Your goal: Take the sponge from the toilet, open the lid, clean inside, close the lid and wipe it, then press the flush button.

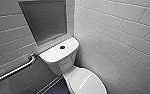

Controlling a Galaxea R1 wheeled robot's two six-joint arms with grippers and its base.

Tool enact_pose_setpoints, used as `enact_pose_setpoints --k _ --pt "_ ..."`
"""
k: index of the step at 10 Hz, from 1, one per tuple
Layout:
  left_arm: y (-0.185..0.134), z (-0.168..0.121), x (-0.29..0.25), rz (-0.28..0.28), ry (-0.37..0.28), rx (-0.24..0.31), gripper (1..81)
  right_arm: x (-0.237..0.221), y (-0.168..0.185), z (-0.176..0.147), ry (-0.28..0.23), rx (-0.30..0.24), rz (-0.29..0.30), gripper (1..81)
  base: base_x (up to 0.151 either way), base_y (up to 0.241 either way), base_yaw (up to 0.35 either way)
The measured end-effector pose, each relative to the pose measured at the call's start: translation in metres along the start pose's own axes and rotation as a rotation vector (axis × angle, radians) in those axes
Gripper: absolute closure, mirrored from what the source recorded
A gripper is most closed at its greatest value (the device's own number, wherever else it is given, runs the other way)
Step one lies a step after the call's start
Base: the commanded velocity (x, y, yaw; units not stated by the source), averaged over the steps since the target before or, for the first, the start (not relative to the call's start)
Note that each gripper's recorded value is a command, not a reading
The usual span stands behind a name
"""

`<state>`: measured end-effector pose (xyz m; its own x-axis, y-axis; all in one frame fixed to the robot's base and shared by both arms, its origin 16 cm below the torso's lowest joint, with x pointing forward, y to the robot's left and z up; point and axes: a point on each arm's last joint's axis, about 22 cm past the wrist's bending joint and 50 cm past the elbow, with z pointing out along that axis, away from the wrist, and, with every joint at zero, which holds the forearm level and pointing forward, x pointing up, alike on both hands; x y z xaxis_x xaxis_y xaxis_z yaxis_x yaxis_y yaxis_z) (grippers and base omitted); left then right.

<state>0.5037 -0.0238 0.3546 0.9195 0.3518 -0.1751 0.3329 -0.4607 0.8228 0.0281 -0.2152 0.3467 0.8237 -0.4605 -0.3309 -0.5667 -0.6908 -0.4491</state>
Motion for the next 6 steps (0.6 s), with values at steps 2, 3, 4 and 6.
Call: enact_pose_setpoints --k 2,3,4,6 --pt "-0.006 0.005 0.003 -0.004 0.003 0.022 1.0 0.001 -0.002 0.001 0.007 0.003 0.000 81.1 0.000 0.000 0.000" --pt "-0.008 0.011 0.004 -0.003 0.010 0.030 1.0 0.002 -0.002 0.001 0.008 0.004 0.000 81.1 0.000 0.000 0.000" --pt "-0.006 0.019 0.001 -0.005 0.008 0.029 1.0 0.001 -0.002 0.001 0.008 0.004 0.001 81.1 0.000 0.000 0.000" --pt "0.003 0.032 -0.001 -0.004 0.006 0.021 1.0 0.000 -0.006 0.004 0.008 0.010 0.003 81.1 0.000 0.000 0.000"
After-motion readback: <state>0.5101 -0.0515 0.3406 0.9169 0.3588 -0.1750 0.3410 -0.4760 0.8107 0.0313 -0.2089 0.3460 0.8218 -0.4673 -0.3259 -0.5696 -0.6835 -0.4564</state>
